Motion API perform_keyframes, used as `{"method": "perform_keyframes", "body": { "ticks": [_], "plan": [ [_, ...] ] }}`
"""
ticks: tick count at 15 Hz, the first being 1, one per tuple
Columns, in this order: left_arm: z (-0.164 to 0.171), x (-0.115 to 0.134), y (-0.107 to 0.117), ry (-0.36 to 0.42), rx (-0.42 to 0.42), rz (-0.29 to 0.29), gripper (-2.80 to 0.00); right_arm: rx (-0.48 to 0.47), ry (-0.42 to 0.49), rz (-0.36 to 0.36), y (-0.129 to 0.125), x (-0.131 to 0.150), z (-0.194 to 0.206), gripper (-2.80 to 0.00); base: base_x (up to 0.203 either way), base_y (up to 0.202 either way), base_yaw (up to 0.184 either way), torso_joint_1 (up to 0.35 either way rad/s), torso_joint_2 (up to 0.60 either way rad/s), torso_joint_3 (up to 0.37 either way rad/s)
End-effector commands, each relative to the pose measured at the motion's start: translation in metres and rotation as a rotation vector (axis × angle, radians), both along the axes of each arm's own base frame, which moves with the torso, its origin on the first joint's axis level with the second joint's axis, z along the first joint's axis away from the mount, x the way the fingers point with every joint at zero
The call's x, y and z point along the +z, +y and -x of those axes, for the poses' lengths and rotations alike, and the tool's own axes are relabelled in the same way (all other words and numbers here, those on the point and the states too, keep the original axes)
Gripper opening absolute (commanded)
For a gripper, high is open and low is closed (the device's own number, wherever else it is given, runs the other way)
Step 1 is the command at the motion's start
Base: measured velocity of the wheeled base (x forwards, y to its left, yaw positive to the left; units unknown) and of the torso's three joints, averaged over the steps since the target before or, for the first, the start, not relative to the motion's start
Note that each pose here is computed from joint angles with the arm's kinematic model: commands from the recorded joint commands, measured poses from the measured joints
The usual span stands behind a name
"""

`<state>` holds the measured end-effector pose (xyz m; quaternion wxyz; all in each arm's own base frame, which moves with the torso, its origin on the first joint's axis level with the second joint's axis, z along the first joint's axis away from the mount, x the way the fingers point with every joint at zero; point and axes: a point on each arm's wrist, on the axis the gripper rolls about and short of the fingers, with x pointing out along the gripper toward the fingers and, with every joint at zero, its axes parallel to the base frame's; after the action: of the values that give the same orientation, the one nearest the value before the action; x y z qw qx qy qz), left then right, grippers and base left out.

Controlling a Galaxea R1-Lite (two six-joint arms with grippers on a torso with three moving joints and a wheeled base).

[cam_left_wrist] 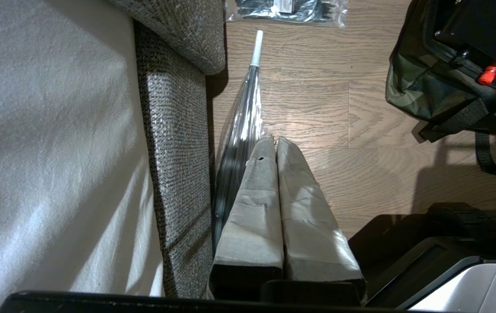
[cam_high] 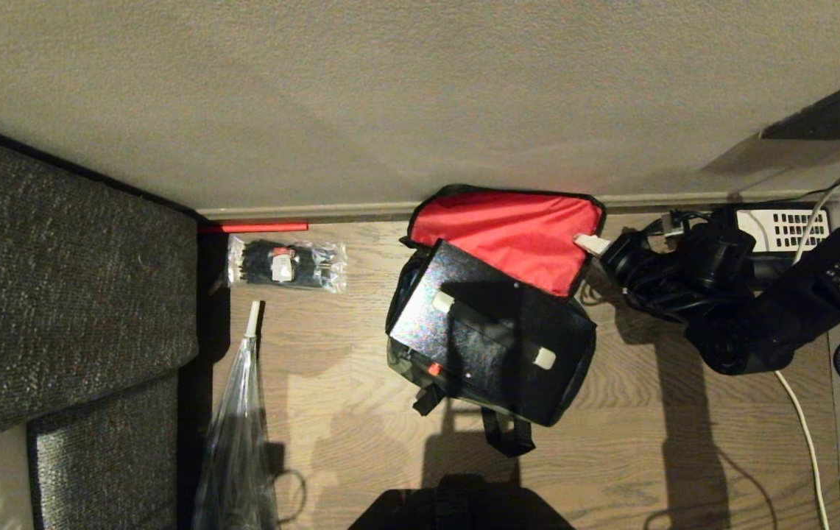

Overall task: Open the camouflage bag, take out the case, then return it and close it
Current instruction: Close the top of the storage box

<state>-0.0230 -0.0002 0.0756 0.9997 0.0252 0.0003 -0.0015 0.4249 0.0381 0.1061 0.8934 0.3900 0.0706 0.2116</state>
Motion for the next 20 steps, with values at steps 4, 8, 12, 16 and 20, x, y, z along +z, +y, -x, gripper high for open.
{"method": "perform_keyframes", "body": {
  "ticks": [4,8,12,16,20],
  "plan": [
    [0.0,0.0,0.0,0.001,0.0,0.0,-2.8,-0.008,-0.049,0.041,0.0,0.004,0.004,-2.8,0.0,0.0,0.0,0.0,0.0,0.0],
    [0.0,0.0,0.0,0.002,0.0,0.0,-2.8,0.044,-0.066,0.085,-0.001,0.026,0.041,-2.8,0.0,0.0,0.0,0.0,0.0,0.0],
    [0.0,0.0,0.0,0.001,0.0,0.0,-2.8,0.147,-0.117,0.118,0.007,0.055,0.09,-2.8,0.0,0.0,0.0,0.0,0.0,0.0],
    [0.0,0.0,0.0,0.002,0.0,0.0,-2.8,0.25,-0.123,0.119,0.016,0.067,0.135,-2.8,0.0,0.0,0.0,0.0,0.0,0.0],
    [0.0,0.0,0.0,0.001,0.0,0.0,-2.8,0.349,-0.162,0.115,0.03,0.08,0.186,-2.8,0.0,0.0,0.0,0.0,0.0,0.0]
  ]
}}
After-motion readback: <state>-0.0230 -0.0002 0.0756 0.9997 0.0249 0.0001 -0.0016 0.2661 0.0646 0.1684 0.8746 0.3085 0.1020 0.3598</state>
